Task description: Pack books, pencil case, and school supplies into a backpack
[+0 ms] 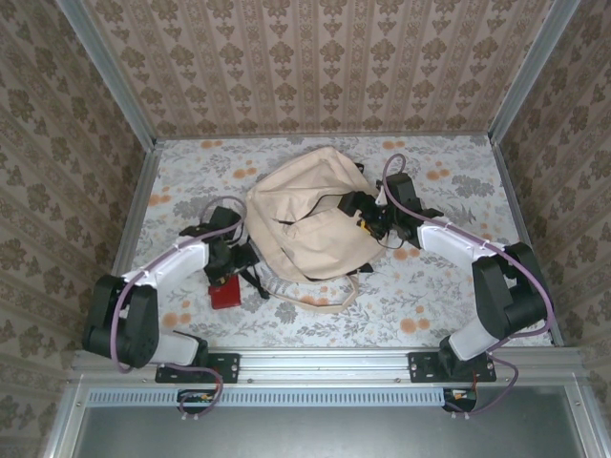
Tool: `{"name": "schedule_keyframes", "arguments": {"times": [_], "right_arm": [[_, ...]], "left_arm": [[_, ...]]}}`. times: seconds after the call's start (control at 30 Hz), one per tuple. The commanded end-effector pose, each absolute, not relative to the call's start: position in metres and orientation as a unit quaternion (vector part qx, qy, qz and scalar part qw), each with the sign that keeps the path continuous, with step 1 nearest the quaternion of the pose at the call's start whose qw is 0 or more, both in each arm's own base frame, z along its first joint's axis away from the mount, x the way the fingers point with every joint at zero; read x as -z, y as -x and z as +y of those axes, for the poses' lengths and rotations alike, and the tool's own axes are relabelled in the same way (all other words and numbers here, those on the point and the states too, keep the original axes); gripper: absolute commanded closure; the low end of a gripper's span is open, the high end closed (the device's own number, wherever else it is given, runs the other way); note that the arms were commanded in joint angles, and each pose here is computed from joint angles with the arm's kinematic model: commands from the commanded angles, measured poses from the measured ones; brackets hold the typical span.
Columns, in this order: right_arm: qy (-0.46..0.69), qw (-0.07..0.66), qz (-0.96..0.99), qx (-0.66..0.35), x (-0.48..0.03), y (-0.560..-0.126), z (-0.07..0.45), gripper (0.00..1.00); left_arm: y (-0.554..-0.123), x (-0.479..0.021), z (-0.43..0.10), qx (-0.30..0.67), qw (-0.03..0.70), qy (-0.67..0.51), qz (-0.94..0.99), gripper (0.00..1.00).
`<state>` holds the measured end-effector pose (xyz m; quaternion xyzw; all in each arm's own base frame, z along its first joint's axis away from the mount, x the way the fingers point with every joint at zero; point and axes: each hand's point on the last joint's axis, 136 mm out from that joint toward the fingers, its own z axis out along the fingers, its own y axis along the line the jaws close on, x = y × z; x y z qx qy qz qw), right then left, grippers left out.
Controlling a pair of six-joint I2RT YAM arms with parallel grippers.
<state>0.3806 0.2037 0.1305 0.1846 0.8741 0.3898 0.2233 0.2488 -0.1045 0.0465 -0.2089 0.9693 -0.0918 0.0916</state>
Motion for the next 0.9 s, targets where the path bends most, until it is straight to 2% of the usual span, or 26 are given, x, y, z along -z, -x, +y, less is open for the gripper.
{"name": "schedule_keyframes", "arguments": {"times": [0.0, 0.27, 0.57, 0.87], "right_arm": [[-0.178, 0.232, 0.866, -0.407, -0.146, -0.381, 0.207, 0.11], [-0.151, 0.242, 0.877, -0.387, -0.157, -0.373, 0.207, 0.1], [-0.117, 0.235, 0.882, -0.391, -0.165, -0.369, 0.234, 0.1], [-0.075, 0.231, 0.882, -0.404, -0.178, -0.362, 0.266, 0.12]], "left_arm": [[-0.26, -0.061, -0.106, 0.098, 0.103, 0.172, 0.975, 0.15], [-0.213, -0.064, -0.055, 0.03, 0.073, 0.203, 0.976, 0.19], [-0.201, -0.033, -0.048, 0.101, 0.038, 0.283, 0.953, 0.2], [-0.209, -0.033, -0.069, 0.141, 0.036, 0.262, 0.954, 0.38]]}}
